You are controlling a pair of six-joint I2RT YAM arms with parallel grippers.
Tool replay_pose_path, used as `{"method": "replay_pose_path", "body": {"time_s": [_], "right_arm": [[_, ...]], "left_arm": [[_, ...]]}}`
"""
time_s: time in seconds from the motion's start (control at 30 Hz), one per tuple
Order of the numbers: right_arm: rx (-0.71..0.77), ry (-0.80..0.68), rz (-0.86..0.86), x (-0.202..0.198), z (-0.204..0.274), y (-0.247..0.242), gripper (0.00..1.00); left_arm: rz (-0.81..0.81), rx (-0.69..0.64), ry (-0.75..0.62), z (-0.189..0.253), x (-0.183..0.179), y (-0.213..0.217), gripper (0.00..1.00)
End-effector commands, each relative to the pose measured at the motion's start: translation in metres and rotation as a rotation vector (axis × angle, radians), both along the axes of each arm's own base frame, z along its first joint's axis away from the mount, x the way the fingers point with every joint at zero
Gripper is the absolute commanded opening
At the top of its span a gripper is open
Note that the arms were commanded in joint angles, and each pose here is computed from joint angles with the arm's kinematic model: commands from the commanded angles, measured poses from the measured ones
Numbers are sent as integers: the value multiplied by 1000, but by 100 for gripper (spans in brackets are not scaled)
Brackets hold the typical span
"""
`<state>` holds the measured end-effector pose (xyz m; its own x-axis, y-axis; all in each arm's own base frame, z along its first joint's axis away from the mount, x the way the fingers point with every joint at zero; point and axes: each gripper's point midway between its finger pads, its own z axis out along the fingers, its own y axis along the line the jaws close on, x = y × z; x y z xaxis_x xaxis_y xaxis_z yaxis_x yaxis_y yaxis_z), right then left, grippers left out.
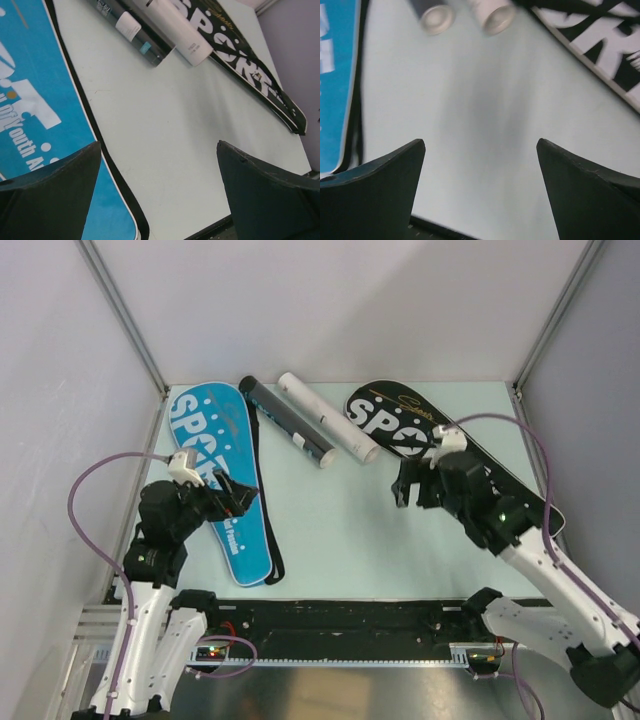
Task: Pack up the badminton gear
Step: Place the racket bag at the center of the board, then reset both arms
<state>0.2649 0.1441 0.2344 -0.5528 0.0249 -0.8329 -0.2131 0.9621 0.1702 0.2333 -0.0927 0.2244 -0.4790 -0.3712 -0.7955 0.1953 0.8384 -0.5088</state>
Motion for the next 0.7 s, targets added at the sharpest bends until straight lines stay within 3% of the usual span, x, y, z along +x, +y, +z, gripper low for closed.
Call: {"method": "replay_pose_path", "body": {"time_s": [0.0,0.33,0.67], "right_arm": [[270,-17,9,-30,9,31,100],[325,-24,-38,-57,5,14,100],[380,-126,-73,-60,26,-2,99]], "left_arm": [[-93,-20,-132,31,-4,-14,100],[-162,-57,-267,55,-20,-27,100],[-157,-64,-265,54,-21,-26,100]]}}
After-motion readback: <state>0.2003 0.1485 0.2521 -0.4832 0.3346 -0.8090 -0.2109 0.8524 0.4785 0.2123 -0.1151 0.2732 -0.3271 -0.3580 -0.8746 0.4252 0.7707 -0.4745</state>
